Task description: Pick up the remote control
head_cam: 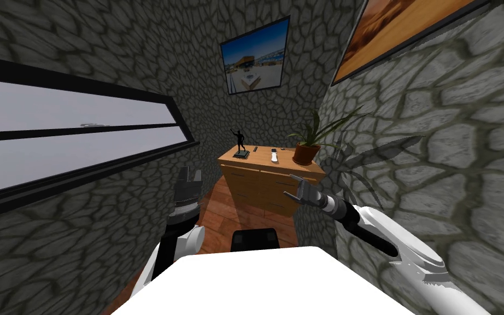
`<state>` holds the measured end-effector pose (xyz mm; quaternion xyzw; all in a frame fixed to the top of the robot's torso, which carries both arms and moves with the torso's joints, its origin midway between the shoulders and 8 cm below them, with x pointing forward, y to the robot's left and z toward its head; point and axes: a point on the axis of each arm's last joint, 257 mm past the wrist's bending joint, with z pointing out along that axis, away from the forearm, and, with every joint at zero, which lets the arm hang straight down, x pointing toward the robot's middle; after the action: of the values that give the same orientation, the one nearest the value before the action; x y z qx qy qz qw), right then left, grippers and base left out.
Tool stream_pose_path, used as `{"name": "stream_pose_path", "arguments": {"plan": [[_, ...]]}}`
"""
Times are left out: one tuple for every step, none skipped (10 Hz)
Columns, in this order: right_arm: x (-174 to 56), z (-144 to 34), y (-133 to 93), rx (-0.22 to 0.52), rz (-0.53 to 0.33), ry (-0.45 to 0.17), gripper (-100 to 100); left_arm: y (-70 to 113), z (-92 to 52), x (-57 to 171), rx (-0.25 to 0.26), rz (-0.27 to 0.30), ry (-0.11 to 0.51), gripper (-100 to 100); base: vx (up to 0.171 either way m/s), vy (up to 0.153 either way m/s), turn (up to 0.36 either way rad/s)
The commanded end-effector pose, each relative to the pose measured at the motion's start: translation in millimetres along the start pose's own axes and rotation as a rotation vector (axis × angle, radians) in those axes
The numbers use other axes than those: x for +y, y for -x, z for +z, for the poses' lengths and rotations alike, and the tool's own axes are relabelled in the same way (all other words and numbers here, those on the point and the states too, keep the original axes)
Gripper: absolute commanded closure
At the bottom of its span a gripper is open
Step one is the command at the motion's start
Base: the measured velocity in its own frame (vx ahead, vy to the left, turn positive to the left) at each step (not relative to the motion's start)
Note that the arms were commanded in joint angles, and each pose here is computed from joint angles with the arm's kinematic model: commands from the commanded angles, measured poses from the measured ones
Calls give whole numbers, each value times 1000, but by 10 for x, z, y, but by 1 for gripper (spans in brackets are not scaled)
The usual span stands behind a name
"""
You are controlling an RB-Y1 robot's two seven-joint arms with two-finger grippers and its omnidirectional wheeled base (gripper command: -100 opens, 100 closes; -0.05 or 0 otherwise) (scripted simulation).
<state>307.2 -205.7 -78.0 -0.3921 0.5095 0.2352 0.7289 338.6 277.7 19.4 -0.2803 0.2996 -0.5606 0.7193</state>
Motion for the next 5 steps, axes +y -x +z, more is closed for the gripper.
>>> {"name": "stream_pose_path", "arguments": {"plan": [[16, -120, -155, 74, -82, 66, -100, 0, 0, 0, 0, 0, 0, 0, -68, 48, 182], [53, -134, -224, 105, -103, 90, -100, 0, 0, 0, 0, 0, 0, 0, -61, 35, 85], [32, -250, -325, 159, -164, 136, -100, 0, 0, 0, 0, 0, 0, 0, -87, 39, 169], [65, -273, -389, 187, -183, 161, -100, 0, 0, 0, 0, 0, 0, 0, -72, 35, 86], [38, -402, -474, 237, -240, 209, -100, 0, 0, 0, 0, 0, 0, 0, -69, 54, 195]]}}
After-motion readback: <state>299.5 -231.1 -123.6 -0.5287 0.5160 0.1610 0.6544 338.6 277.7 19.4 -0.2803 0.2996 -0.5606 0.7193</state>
